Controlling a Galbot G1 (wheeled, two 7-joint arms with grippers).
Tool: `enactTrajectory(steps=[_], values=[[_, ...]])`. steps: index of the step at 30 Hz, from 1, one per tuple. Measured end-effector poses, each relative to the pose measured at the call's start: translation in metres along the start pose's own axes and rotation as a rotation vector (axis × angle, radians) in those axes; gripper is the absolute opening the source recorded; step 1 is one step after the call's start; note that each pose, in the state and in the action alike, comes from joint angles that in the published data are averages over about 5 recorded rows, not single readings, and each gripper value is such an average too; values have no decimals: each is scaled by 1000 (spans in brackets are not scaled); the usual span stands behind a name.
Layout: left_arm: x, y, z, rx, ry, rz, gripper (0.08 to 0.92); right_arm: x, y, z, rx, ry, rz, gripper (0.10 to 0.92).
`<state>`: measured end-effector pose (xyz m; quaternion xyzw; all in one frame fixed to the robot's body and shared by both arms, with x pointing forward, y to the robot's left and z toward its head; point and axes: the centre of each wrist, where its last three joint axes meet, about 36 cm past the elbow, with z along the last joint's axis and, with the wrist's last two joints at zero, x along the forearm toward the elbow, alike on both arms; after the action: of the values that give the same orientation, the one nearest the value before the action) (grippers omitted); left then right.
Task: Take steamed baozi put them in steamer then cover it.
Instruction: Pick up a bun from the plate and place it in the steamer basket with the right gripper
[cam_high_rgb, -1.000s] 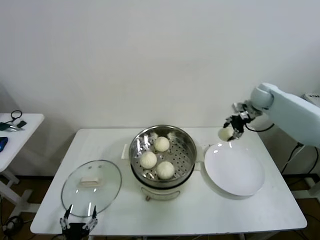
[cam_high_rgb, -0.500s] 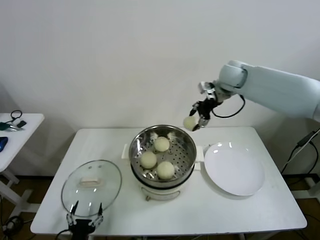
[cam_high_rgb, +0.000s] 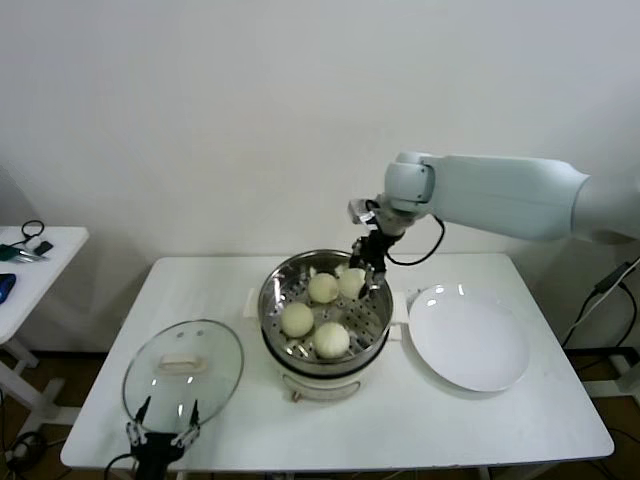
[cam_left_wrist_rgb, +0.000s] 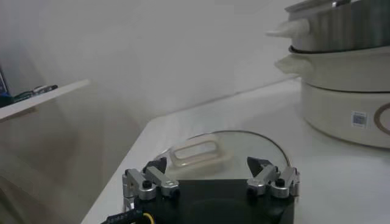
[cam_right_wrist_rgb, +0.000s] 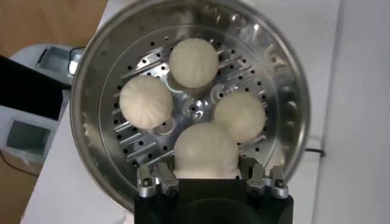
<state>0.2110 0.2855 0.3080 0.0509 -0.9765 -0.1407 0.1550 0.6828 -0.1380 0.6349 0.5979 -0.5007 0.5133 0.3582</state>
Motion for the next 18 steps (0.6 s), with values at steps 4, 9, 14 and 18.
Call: enactTrajectory(steps=[4,9,14,18], values=[[-2,1,-1,1,-1,-3,823,-16,-1,-1,8,22,-16,679],[-5,1,-1,0,1,-5,823,-32,-2,0,15,44,-30,677],[-8,2,-2,0,2,-7,823,-42,-1,1,28,63,-43,687],[-9,2,-3,1,-1,-7,823,-47,0,1,41,75,-51,695]])
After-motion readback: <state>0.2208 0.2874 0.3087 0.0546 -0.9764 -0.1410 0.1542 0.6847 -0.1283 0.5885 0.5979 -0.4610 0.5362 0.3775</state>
